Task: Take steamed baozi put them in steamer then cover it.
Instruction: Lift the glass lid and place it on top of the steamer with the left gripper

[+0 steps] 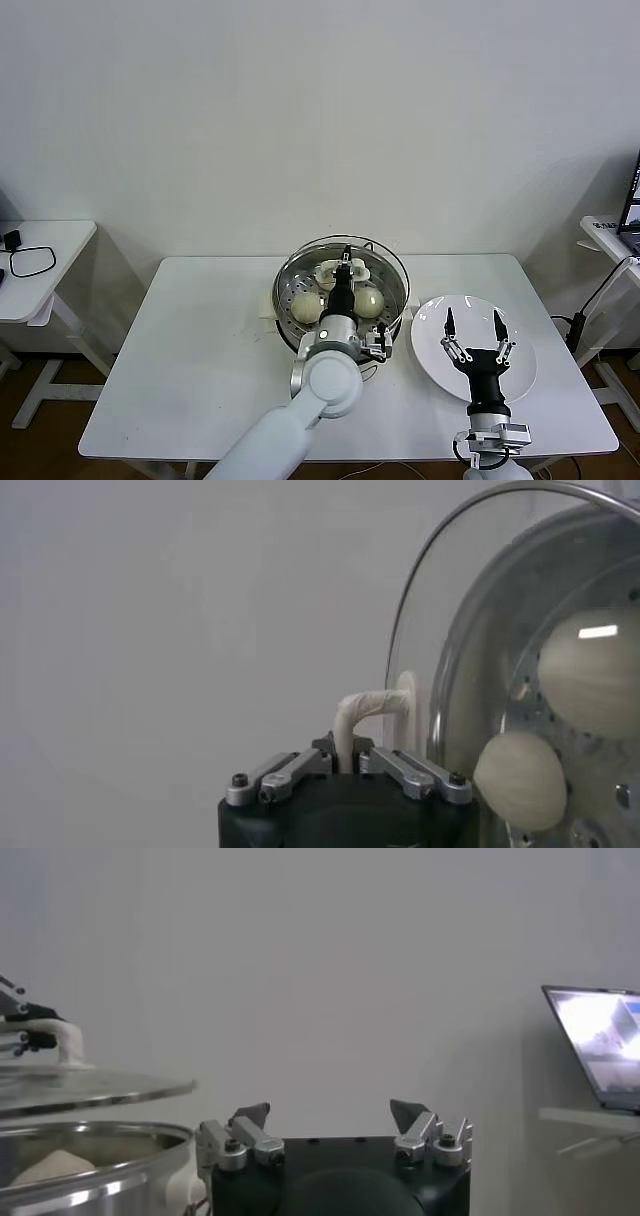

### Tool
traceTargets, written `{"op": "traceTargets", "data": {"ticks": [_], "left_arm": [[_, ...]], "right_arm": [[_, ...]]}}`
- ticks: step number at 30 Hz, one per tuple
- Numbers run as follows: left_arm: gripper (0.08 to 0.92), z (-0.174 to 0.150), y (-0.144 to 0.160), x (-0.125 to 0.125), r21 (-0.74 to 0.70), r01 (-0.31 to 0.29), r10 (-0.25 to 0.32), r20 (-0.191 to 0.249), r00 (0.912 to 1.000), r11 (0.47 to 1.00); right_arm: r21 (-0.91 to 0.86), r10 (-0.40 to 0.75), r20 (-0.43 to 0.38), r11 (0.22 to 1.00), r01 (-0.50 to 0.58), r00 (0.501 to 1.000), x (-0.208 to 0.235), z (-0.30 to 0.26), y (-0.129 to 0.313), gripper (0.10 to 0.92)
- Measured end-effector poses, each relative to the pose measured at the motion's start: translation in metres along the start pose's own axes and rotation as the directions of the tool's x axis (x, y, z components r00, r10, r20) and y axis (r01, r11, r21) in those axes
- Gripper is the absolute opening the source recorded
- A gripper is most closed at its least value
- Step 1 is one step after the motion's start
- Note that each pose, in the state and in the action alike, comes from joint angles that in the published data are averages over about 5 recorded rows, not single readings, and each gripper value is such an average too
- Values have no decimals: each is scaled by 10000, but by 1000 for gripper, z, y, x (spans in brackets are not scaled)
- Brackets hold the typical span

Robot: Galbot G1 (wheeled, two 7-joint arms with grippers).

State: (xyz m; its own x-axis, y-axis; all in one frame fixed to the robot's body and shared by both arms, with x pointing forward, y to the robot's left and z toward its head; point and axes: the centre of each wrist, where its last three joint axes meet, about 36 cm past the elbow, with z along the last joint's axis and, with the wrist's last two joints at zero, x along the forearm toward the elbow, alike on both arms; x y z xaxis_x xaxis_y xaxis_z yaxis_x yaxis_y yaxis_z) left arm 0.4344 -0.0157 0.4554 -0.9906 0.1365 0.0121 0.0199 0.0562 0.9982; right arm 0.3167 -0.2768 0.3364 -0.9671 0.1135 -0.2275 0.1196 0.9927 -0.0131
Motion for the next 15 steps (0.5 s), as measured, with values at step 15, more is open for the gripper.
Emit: {"op": "traceTargets", "data": {"ticks": [15], "left_arm": [[196,-1,-12,-4,-192,-97,95,-114,9999,9998]], "right_arm": [[18,-70,-1,10000,70,10000,0,0,1,823]]}}
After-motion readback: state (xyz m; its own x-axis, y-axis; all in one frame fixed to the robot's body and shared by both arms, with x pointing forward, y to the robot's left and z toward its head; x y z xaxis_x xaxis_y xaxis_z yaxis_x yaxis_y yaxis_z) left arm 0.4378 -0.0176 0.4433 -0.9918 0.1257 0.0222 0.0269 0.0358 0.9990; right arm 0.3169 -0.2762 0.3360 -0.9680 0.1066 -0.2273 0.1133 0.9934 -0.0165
